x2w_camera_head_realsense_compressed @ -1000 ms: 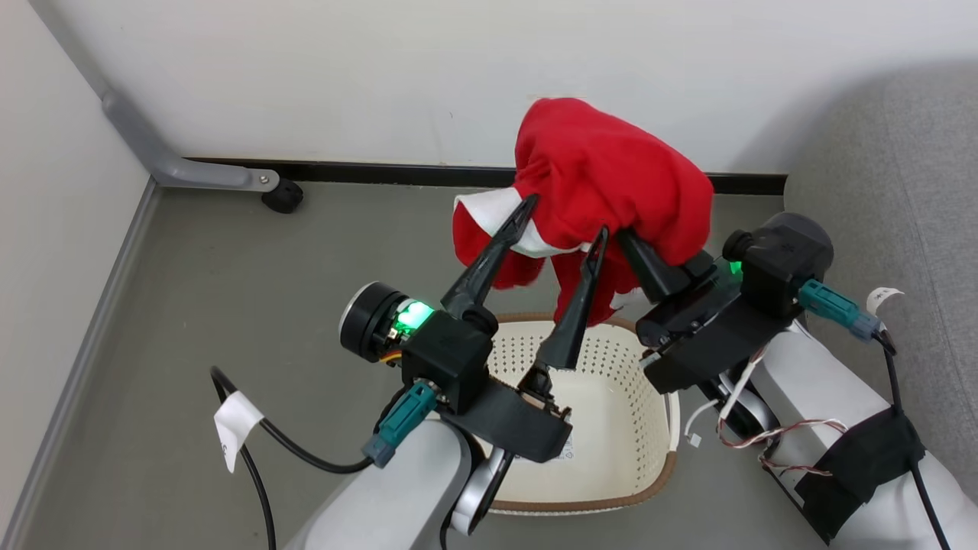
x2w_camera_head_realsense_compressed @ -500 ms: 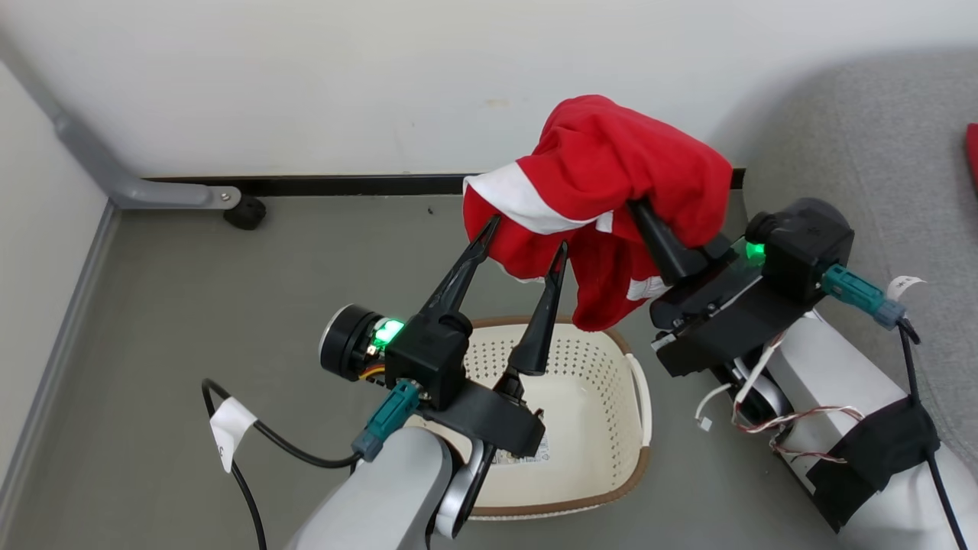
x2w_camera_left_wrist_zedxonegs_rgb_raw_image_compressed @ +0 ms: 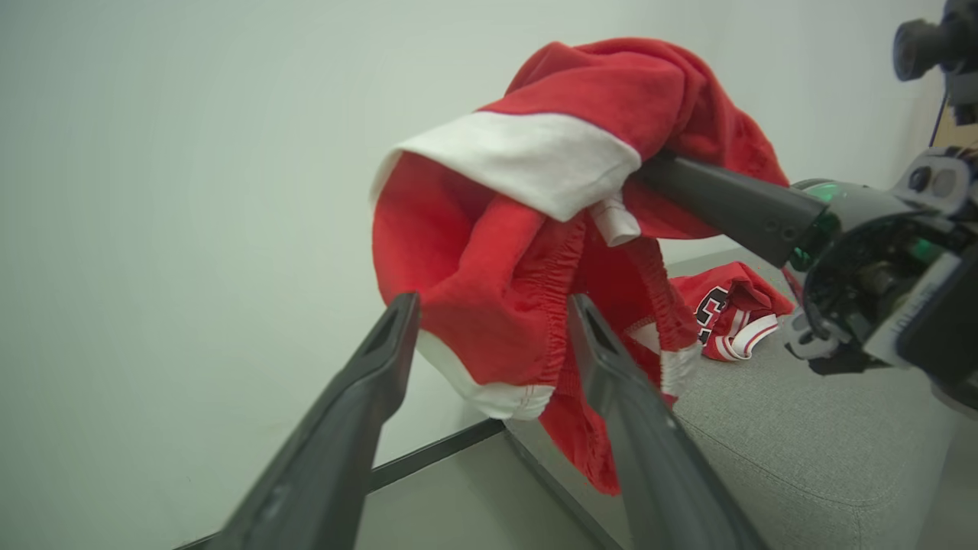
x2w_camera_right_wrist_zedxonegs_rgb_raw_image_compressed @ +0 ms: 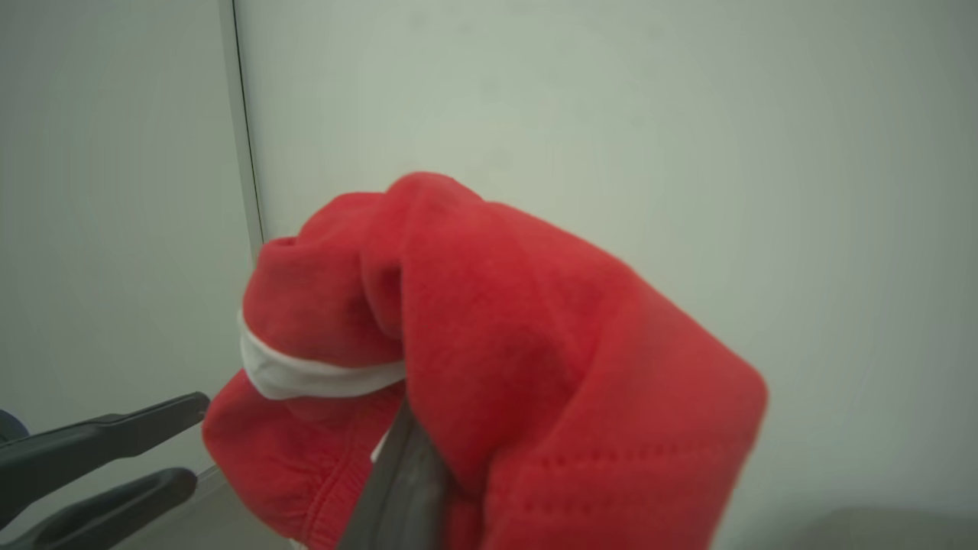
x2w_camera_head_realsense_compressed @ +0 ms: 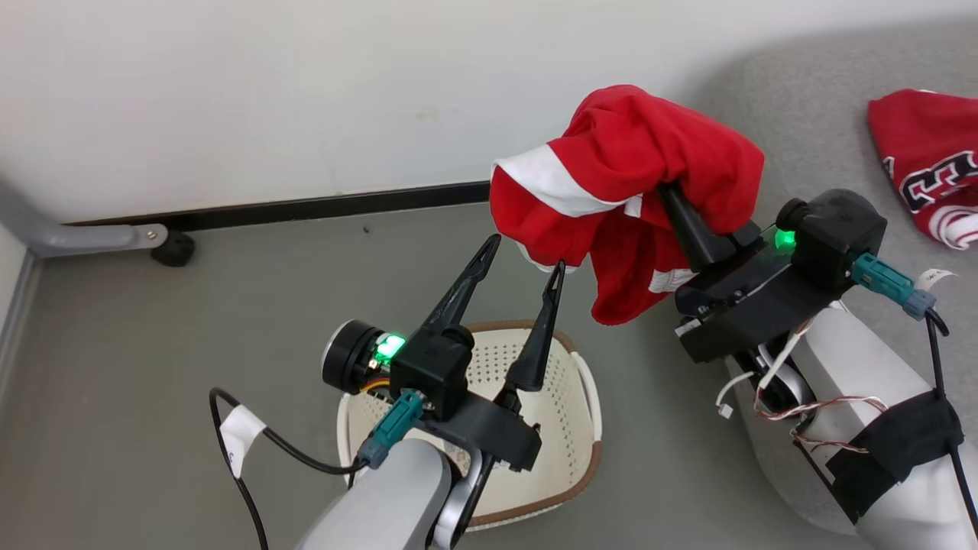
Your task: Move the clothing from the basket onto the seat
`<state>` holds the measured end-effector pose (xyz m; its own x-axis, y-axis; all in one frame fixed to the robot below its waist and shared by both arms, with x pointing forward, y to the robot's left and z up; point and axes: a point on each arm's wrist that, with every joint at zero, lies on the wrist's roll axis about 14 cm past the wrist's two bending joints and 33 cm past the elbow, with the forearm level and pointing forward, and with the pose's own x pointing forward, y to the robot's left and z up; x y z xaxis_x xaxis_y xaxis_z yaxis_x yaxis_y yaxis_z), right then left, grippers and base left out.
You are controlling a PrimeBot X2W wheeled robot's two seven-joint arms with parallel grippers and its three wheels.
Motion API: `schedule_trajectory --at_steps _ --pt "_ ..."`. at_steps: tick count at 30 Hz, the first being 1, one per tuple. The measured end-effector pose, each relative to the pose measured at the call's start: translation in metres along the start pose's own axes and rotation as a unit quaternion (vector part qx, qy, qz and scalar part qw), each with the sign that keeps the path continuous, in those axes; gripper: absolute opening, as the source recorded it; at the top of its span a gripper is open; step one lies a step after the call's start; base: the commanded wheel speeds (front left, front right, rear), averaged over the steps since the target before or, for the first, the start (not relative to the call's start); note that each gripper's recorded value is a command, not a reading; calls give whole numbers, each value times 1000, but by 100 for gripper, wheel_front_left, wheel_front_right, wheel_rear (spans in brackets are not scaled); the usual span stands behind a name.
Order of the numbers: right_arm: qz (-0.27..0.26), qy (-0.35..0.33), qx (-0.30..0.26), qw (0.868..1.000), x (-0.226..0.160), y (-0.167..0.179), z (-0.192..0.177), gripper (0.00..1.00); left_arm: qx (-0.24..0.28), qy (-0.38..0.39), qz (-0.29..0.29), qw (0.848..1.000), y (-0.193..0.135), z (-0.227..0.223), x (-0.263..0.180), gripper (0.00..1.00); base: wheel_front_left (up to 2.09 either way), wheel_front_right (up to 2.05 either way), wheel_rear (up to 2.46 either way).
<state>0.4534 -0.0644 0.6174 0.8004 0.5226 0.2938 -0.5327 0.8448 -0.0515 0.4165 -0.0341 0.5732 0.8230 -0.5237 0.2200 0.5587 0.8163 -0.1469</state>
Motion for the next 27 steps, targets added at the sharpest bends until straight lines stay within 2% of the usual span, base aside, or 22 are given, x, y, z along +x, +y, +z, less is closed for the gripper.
schedule_trajectory --at_steps 13,27 --pt "-61 -3 -29 998 -36 -38 18 0 -18 36 -57 998 -39 -29 11 100 0 0 0" --pt "-133 5 -66 989 -84 -80 36 0 -40 55 -137 988 -94 -47 20 100 0 0 0"
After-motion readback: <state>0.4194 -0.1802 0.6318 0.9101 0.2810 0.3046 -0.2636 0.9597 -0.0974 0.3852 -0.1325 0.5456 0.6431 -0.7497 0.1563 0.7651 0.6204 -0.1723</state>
